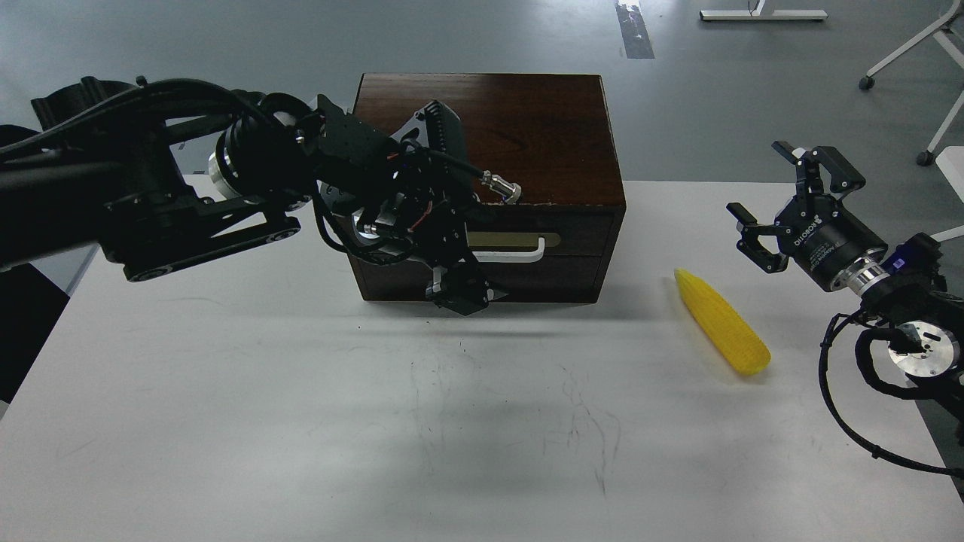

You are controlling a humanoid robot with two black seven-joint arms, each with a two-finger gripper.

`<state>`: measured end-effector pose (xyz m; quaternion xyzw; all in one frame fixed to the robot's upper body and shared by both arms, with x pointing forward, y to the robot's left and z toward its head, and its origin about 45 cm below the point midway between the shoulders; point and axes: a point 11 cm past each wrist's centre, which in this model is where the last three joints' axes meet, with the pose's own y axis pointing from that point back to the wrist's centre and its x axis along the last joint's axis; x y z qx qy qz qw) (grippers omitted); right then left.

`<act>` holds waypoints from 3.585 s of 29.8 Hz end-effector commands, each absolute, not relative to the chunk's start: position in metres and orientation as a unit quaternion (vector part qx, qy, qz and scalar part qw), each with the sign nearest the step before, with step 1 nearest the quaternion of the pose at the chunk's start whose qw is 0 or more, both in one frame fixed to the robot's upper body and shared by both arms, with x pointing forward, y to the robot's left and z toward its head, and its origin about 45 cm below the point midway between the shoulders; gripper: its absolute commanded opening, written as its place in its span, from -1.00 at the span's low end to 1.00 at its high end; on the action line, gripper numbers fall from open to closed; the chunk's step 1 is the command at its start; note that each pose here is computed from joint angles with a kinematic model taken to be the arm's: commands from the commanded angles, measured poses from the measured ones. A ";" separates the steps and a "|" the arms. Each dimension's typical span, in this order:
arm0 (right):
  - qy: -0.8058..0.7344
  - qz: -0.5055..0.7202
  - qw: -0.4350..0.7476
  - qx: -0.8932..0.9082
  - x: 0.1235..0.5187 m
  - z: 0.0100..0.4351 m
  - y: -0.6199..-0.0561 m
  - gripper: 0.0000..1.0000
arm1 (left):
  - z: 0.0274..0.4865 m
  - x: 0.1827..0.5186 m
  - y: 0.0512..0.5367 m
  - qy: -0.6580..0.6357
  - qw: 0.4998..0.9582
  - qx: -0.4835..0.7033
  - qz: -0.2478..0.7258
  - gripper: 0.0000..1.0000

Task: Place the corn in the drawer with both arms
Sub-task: 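Hook the left gripper onto the white drawer handle, then pull the drawer open toward the robot with the left gripper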

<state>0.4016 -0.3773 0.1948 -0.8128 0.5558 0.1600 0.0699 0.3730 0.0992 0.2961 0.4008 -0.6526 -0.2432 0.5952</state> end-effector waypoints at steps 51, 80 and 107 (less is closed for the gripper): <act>0.559 0.168 0.067 -0.809 0.396 0.187 -0.380 1.00 | 0.263 0.385 0.088 -0.644 0.538 0.449 -0.308 0.96; 0.562 0.174 0.062 -0.806 0.390 0.181 -0.383 1.00 | 0.251 0.358 0.068 -0.651 0.527 0.417 -0.352 0.96; 0.563 0.179 0.058 -0.805 0.386 0.175 -0.383 1.00 | 0.253 0.300 0.066 -0.661 0.516 0.351 -0.417 0.96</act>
